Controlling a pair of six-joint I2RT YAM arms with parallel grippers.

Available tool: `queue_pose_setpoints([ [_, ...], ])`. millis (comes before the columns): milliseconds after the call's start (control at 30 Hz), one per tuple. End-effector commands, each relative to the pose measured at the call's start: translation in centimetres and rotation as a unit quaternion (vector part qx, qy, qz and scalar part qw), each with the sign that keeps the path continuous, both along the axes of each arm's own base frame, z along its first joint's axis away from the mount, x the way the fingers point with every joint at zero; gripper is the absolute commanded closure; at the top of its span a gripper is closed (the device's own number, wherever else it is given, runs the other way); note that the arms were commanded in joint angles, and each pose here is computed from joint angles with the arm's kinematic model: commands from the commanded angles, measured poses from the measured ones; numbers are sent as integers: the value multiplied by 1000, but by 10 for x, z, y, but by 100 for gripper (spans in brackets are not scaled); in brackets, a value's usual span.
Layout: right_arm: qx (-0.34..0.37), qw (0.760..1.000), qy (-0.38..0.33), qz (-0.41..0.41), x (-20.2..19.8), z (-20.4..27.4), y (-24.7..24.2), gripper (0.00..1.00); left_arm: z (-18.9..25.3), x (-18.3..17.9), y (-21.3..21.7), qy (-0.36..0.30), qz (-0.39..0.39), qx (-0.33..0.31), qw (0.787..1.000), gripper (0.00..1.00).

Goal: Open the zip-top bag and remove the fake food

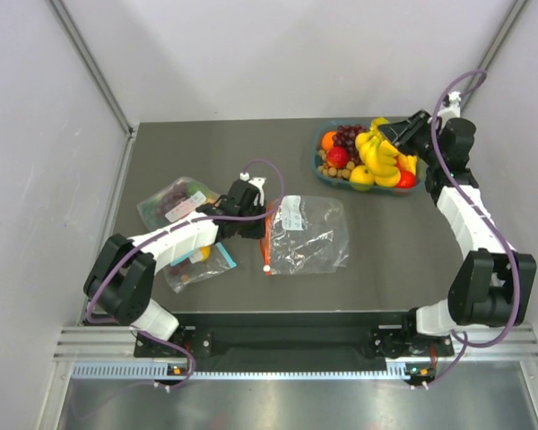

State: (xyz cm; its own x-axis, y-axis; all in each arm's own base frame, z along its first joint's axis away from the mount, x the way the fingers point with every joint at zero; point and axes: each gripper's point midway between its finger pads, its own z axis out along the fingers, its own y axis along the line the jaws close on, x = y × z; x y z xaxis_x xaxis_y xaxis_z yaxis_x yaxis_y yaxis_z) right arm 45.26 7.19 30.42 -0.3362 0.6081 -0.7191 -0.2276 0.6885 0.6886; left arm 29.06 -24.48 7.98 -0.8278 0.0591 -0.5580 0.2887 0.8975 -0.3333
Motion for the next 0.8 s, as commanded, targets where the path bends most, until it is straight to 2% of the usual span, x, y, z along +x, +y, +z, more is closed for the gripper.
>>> queue_pose_setpoints([
  [0,-13,998,-65,22,4,38,8,100,2,2,-2,-3,-6,-5,1000,100],
  [333,-13,997,-60,46,21,31,33,100,-1,2,-2,3,-11,-6,1000,100],
  [400,-15,996,-62,59,19,33,49,100,-1,3,-1,3,-10,-5,1000,100],
  [767,-60,996,-46,47,40,14,62,100,-5,7,2,10,-10,-7,1000,100],
])
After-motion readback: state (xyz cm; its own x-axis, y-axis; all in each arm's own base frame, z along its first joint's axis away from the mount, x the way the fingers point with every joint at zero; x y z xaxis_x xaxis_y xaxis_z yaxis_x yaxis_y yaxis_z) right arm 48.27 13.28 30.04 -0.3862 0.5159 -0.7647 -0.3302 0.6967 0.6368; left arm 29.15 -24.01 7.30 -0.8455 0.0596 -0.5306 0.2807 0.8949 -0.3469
